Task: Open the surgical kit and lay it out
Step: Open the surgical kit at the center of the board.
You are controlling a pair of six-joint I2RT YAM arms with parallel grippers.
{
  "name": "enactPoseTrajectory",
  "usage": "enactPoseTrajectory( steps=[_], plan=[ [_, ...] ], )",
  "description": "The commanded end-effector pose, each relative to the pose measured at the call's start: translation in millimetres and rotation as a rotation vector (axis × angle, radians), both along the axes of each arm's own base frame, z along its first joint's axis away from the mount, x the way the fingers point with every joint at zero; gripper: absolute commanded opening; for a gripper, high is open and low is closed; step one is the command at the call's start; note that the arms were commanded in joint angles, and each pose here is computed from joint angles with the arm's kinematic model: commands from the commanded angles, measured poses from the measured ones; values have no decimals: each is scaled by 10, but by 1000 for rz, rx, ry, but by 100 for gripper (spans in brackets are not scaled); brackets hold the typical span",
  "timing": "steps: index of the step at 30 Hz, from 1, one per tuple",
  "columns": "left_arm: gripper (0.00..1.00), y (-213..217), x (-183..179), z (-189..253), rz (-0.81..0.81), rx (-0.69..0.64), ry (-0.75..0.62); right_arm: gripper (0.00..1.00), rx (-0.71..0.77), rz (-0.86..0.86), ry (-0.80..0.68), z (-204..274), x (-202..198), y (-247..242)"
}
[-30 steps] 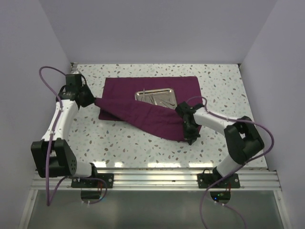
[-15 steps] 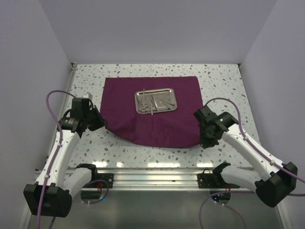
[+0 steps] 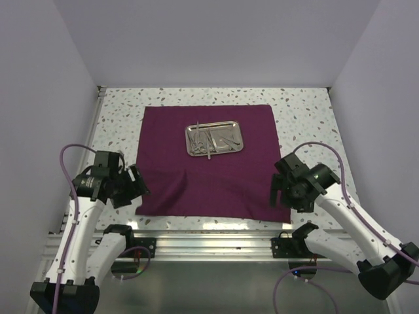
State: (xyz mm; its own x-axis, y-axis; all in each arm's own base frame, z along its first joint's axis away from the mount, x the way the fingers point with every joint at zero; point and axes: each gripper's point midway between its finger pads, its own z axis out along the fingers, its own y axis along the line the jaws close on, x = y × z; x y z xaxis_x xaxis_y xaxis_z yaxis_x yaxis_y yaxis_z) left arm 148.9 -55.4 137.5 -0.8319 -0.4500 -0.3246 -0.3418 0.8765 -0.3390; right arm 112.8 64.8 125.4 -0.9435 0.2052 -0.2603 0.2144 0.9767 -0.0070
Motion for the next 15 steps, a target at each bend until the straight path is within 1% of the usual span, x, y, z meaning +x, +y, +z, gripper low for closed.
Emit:
enactPoseTrajectory(
  steps=[1, 2, 3, 6, 8, 9, 10, 11, 12, 13, 14, 15],
  plan=[
    [84, 48, -228, 174, 1, 26, 66, 91, -54, -23, 114, 151, -393, -210],
    [99, 27, -214, 233, -22, 18, 46, 92, -54, -24, 97, 193, -383, -222],
    [100, 11, -168, 356, -25, 9, 6, 92, -60, -28, 92, 239, -390, -245],
    [100, -37, -34, 575, 6, -26, -44, 92, -37, -29, 12, 445, -280, -226],
    [100, -37, 154, 672, 11, -23, -88, 92, -9, -16, -60, 590, -138, -168],
    [100, -15, 247, 736, 14, -9, -118, 92, 16, -2, -110, 650, -4, -99],
    [100, 15, 325, 738, 8, 13, -131, 92, 24, 7, -131, 673, 78, -55],
    [100, 66, 509, 692, 13, 49, -130, 92, 35, 17, -151, 696, 161, -4],
    [100, 88, 610, 672, 10, 67, -131, 92, 46, 31, -173, 716, 352, 116],
    [100, 98, 714, 633, -1, 81, -130, 92, 53, 38, -180, 715, 450, 181],
    [100, 119, 933, 541, 2, 100, -118, 92, 58, 50, -181, 703, 564, 264],
    [100, 129, 1046, 487, 4, 110, -111, 92, 61, 63, -187, 649, 779, 400]
  ],
)
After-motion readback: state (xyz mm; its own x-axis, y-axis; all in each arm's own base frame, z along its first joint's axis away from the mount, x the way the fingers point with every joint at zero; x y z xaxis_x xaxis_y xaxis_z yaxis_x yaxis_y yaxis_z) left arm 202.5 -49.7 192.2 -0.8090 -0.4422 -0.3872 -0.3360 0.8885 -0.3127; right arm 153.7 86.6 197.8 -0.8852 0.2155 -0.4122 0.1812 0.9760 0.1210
